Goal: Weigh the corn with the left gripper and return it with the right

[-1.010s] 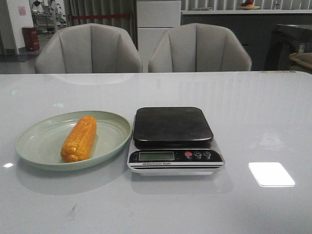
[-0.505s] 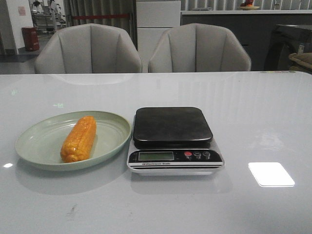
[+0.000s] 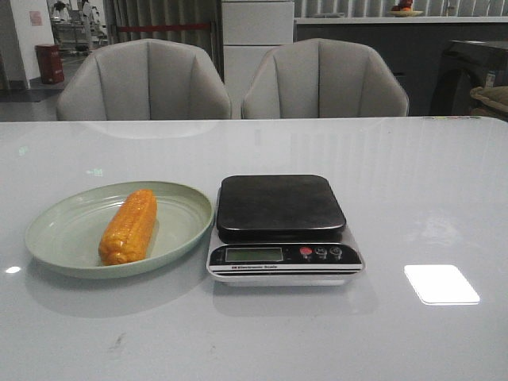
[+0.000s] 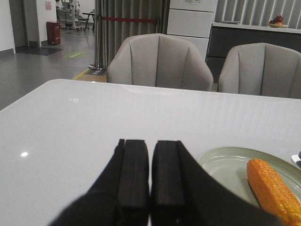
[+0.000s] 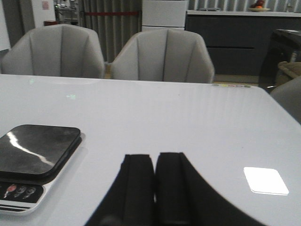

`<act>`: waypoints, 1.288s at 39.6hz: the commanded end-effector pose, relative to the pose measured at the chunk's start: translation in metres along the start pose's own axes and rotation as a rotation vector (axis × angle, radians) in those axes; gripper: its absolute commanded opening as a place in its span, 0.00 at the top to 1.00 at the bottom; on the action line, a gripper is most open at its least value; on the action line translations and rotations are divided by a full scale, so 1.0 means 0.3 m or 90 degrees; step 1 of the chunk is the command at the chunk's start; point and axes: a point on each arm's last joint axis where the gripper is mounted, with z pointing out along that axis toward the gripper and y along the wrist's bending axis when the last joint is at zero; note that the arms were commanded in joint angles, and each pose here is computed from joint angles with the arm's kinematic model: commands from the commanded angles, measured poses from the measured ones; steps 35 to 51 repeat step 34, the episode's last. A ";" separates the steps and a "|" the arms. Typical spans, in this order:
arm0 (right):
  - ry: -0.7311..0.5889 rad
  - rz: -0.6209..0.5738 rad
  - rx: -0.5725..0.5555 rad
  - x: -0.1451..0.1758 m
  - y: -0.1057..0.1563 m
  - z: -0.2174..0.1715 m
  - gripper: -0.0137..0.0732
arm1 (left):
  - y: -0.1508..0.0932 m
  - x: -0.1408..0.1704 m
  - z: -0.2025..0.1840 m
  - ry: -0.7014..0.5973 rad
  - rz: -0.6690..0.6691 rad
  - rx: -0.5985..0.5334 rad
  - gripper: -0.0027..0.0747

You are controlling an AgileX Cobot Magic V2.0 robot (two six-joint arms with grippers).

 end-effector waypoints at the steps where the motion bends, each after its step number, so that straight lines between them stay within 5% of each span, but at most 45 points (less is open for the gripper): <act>1: -0.031 -0.019 0.015 -0.004 -0.005 -0.001 0.67 | 0.001 0.002 -0.003 -0.052 -0.005 0.004 0.82; 51: -0.041 -0.019 0.014 -0.007 -0.004 -0.005 0.67 | 0.001 0.002 -0.003 -0.052 -0.005 0.004 0.82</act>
